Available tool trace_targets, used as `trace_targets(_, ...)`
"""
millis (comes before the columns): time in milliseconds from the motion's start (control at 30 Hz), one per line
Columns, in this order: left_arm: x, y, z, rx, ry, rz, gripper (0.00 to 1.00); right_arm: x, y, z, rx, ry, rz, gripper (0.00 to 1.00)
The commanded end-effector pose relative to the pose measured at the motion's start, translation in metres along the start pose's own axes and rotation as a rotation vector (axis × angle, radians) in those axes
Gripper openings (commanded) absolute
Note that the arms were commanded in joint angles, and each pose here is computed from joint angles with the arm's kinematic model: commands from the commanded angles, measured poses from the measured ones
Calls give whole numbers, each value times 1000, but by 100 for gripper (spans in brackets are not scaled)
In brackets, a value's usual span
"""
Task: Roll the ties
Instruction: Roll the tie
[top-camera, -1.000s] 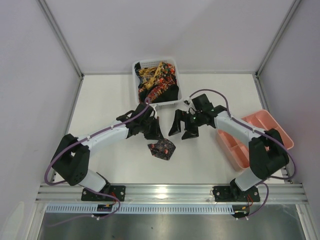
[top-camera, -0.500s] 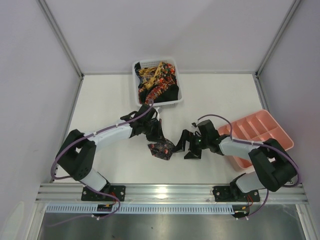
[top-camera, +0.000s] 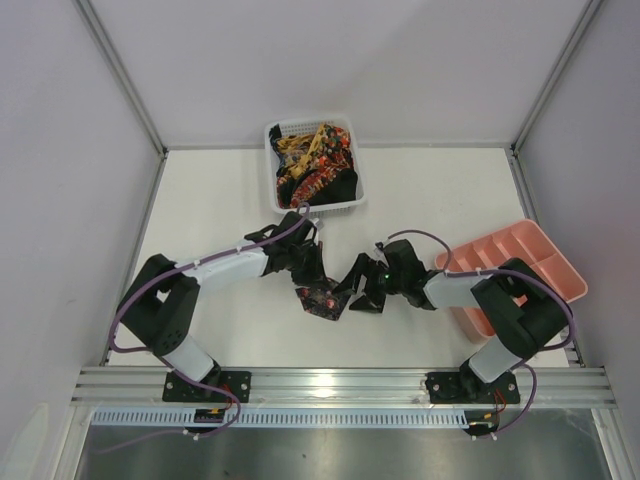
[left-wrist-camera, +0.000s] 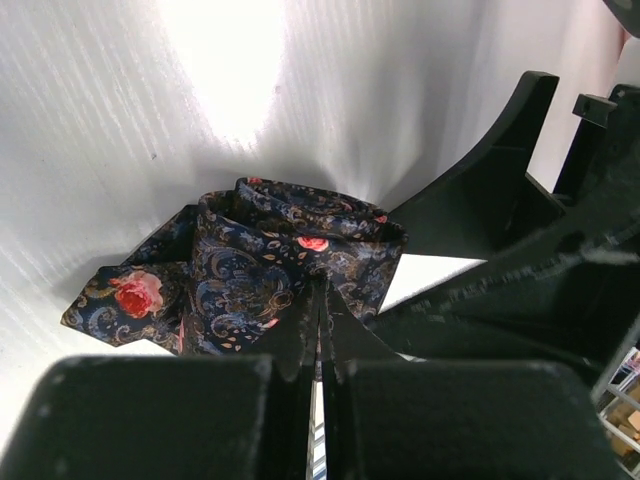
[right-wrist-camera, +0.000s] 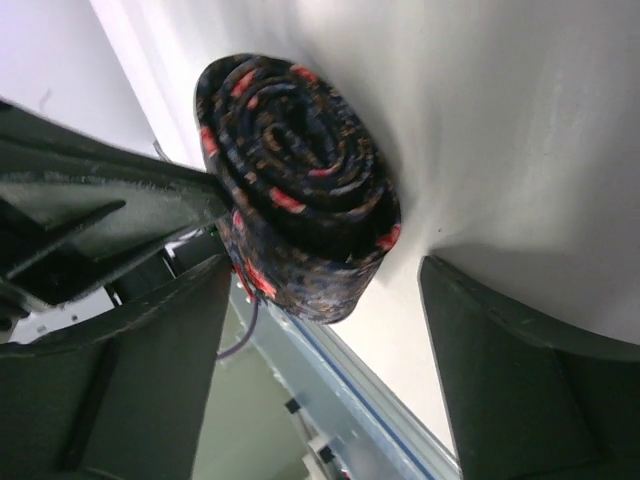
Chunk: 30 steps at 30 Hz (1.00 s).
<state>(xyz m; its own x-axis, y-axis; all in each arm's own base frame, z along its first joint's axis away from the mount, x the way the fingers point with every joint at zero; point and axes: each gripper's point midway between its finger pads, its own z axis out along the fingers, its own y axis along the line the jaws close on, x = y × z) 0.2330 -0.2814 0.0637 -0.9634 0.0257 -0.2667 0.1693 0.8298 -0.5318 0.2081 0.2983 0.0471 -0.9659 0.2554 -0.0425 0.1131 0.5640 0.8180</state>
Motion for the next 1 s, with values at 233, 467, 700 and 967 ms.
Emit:
trace_targets(233,-2,5,-9,-10,-42,12,1,-34,13,-13,101,-105,-124,84)
trace_targets(467,-16,0,-37,-57,-112,0,8,-78,36,-50,216,-176,-286,90)
trace_targets(700,9,11,-60,-100,-111,-66,1,-123,40,-27,337,-222,-328,56)
trace_targets(967,68,24,-44,-157,-37,-141,1,-131,11,17,470,-201,-265,11)
